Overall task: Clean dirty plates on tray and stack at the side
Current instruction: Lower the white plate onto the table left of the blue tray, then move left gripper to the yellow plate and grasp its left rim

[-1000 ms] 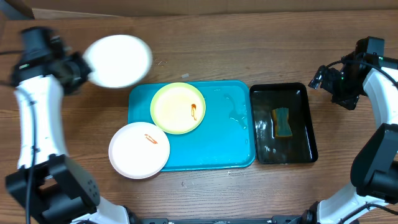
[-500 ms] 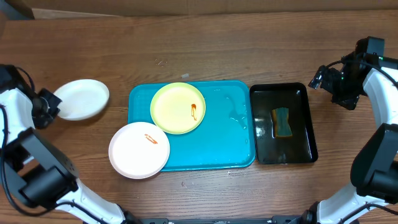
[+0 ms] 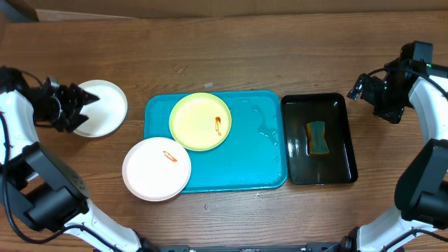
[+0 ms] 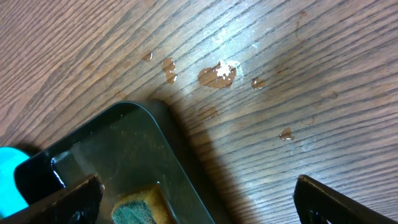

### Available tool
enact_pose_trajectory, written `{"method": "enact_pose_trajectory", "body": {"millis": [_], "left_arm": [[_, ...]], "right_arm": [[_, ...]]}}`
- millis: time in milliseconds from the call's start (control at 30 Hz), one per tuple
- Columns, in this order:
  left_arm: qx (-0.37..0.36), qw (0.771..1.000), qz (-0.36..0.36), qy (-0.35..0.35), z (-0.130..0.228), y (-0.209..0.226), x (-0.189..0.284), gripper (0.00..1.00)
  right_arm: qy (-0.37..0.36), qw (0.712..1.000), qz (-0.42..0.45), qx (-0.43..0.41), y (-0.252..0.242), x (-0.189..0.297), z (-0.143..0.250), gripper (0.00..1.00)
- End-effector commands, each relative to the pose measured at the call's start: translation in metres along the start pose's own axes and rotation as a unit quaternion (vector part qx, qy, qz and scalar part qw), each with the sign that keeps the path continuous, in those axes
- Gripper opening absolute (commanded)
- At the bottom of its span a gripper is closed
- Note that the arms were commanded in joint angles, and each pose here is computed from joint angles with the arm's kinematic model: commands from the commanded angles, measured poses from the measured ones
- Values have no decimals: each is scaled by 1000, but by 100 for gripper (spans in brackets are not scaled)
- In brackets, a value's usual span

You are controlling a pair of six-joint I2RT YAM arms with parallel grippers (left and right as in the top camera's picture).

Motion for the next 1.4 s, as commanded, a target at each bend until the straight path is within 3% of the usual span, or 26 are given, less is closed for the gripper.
{"method": "enact_pose_trajectory", "body": {"millis": [0,100,233,533,633,867,1133,1367], "left_arm": [[-92,995,10,-19,29,-46,26,58],[-125,991,-49,-15,53,-65,17,51],[-160,978,-133,6,90,-87,-20,50],[-239,947,-216,-5,151,-105,-87,50],[-238,942,-233,-38,153,-107,-95,51],[-244,941,-230,-42,155,-94,-116,50],[-249,943,-212,-57,153,-82,-136,40],[-249,944,-209,-58,155,-76,-144,39]], "right_arm": [[-17,1000,-6,2,2,7,-8,100],[-17,1000,-6,2,2,7,-8,100],[-17,1000,-6,2,2,7,-8,100],[-17,1000,-6,3,2,7,-8,100],[-17,1000,-6,2,2,7,-8,100],[-17,1000,-6,2,2,7,-8,100],[-17,1000,-6,2,2,7,-8,100],[-17,1000,-6,2,2,7,-8,100]]}}
Point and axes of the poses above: each gripper's point midway between its finger pads, its own x axis back along the fingers, its own y axis along the line the jaws close on, z = x × y, the point moved 8 cm from there along x, back along the fingers, and after that the axes turned 9 degrees about x, right-handed, at the moved point
